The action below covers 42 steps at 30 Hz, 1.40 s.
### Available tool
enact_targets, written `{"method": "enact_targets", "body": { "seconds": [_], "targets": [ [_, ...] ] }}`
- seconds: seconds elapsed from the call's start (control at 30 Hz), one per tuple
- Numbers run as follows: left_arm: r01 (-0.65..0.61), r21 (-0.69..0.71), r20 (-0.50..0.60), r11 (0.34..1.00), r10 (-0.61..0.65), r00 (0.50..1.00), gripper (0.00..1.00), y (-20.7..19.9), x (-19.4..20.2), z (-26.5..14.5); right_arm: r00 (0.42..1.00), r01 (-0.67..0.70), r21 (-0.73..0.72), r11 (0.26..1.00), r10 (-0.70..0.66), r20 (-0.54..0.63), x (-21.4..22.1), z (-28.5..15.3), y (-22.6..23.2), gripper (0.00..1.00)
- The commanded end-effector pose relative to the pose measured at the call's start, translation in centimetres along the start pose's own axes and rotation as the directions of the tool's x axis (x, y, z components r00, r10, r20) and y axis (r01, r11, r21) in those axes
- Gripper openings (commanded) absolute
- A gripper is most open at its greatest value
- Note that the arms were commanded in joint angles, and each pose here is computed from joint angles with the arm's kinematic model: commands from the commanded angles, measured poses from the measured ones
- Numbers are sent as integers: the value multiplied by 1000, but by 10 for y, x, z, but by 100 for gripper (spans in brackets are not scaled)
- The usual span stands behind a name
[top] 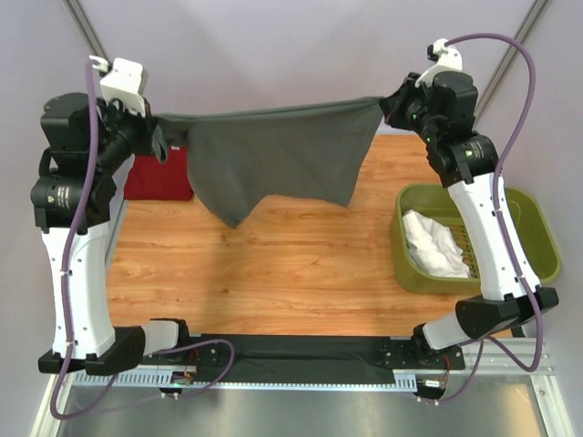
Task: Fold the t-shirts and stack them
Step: Flatten the tshirt out
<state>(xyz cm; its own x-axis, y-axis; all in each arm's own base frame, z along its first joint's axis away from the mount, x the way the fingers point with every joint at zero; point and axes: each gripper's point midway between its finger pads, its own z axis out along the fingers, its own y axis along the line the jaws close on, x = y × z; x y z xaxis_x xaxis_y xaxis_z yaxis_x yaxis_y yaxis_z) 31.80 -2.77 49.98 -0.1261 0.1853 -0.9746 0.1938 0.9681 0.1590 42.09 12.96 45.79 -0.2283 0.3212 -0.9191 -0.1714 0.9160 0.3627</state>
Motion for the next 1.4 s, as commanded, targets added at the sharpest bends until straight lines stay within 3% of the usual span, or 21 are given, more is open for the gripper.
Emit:
{"method": "enact_targets", "body": {
  "seconds": [0.0,0.07,0.1,0.17,0.27,0.4,0.5,0.63,0.83,0.93,1.0,1.07,1.13,1.17,1.2,1.23,1.27,1.33,1.37],
  "targets": [
    [-77,92,-119,993,88,989,0,-14,53,-3,996,18,90,996,-10,-84,39,3,-30,0],
    [-60,176,-105,983,79,991,0,-32,65,-7,978,0,112,994,23,-206,88,13,-43,0],
    [-30,231,-155,972,67,986,0,-44,89,-1,964,-6,131,991,41,-262,110,18,-50,0],
    [24,364,-159,931,37,987,0,-72,101,-5,933,-15,159,987,70,-352,149,24,-60,0],
    [116,466,-246,877,2,969,0,-101,136,1,879,-56,172,984,130,-459,199,34,-67,0],
    [265,461,-460,847,-27,888,0,-130,213,19,815,-72,206,976,177,-551,252,54,-79,0],
    [377,493,-584,784,-22,812,0,-169,256,19,777,-71,222,973,193,-599,277,67,-83,0],
    [428,575,-681,697,118,722,0,-230,297,6,757,-54,248,967,201,-622,296,86,-92,0],
    [470,701,-693,536,355,628,0,-306,339,-40,744,-5,285,958,194,-639,317,113,-108,0],
    [482,728,-682,487,447,579,0,-330,354,-57,734,10,293,956,192,-652,324,119,-113,0],
    [504,729,-684,463,449,575,0,-343,353,-62,732,25,295,955,184,-656,327,120,-117,0],
    [507,716,-697,479,449,559,2,-353,357,-64,730,38,298,954,177,-660,329,118,-120,0],
    [502,678,-731,536,423,536,23,-353,361,-61,728,56,295,954,163,-666,330,116,-122,0],
    [489,628,-768,605,383,513,40,-347,366,-55,725,61,295,953,161,-669,331,113,-124,0],
    [480,604,-782,636,356,512,65,-344,365,-53,722,69,290,955,153,-675,333,111,-124,0],
    [451,589,-777,671,317,544,99,-338,358,-48,722,70,288,955,150,-675,333,110,-124,0],
    [468,521,-814,714,250,524,100,-334,356,-48,718,75,286,955,147,-680,335,106,-125,0],
    [456,429,-821,780,126,557,100,-320,343,-42,724,74,283,956,143,-675,331,103,-124,0],
    [466,379,-838,800,83,540,100,-315,347,-45,731,70,279,958,141,-667,330,103,-123,0]
  ]
}}
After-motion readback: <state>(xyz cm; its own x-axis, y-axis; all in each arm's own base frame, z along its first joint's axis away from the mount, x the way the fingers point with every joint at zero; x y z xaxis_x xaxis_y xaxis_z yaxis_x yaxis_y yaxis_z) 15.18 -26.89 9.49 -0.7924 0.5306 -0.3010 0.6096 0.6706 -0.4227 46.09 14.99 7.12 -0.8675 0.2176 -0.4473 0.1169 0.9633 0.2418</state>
